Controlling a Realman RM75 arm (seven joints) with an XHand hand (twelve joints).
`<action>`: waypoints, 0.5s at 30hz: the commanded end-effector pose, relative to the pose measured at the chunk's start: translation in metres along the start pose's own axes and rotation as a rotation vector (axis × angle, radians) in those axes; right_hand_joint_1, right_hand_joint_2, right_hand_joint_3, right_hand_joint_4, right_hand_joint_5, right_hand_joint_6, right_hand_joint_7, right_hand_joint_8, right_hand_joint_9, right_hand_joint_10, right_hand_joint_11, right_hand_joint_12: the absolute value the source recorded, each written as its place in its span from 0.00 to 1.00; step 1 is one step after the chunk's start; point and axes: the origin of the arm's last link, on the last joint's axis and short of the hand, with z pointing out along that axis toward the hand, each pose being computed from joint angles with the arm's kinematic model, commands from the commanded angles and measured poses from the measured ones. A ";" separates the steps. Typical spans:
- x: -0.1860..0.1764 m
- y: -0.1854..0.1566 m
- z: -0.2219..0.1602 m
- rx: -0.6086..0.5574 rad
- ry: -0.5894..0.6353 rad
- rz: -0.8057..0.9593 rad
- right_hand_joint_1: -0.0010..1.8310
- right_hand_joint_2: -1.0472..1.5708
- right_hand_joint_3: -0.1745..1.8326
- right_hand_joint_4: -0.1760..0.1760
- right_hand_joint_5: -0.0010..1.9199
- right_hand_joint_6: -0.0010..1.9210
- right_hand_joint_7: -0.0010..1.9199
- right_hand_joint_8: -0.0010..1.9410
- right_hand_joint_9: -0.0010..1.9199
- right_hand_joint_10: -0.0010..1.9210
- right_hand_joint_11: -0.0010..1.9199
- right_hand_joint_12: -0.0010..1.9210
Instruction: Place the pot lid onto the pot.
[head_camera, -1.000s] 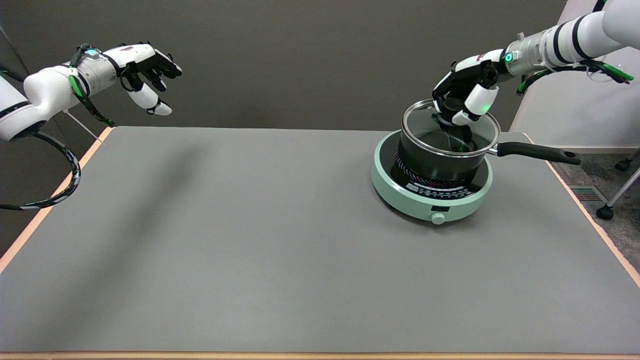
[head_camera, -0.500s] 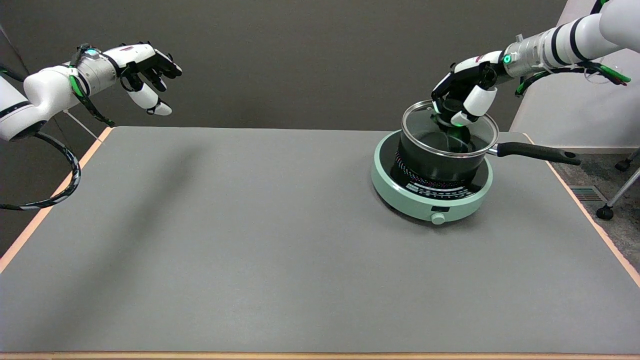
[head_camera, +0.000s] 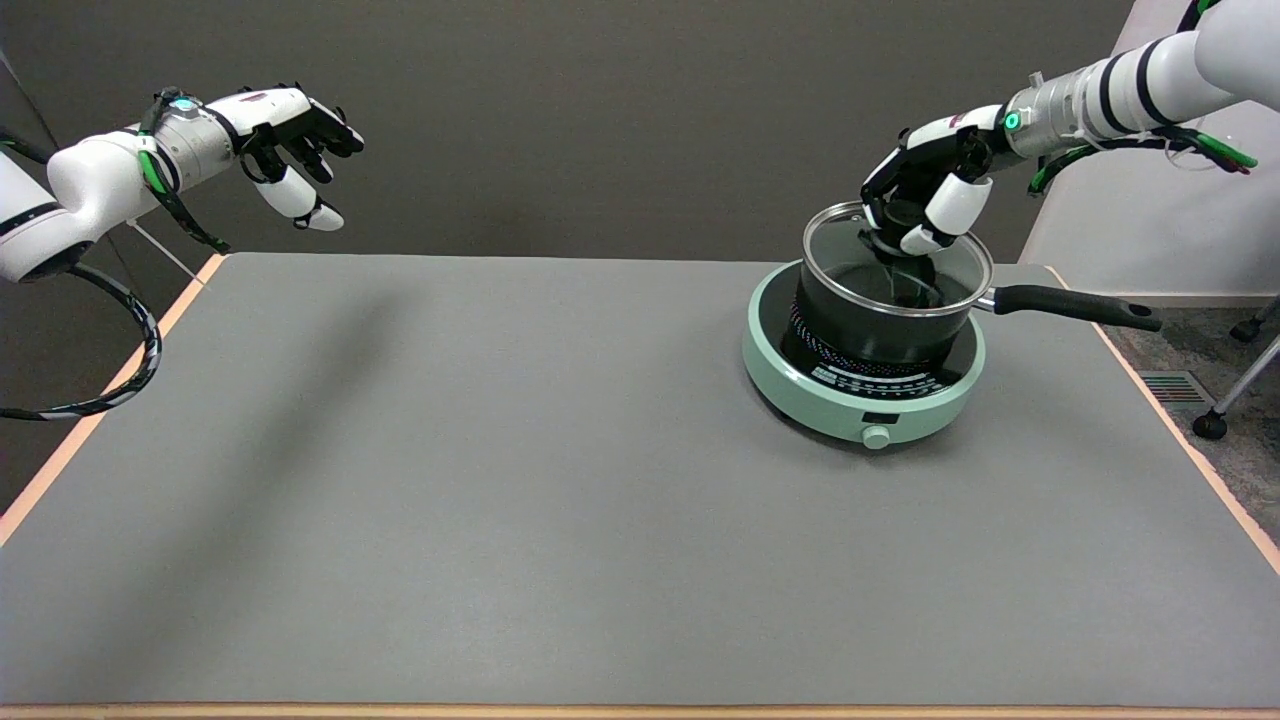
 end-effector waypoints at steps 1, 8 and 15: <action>-0.001 0.000 0.001 0.001 -0.005 0.002 0.73 0.71 0.58 1.00 0.27 0.74 0.39 0.91 0.36 1.00 0.28 0.96; -0.001 0.000 0.001 0.000 -0.003 0.003 0.73 0.71 0.58 1.00 0.27 0.74 0.39 0.91 0.36 1.00 0.28 0.97; -0.001 0.000 0.001 0.000 -0.003 0.002 0.73 0.71 0.58 1.00 0.27 0.74 0.39 0.91 0.36 1.00 0.28 0.97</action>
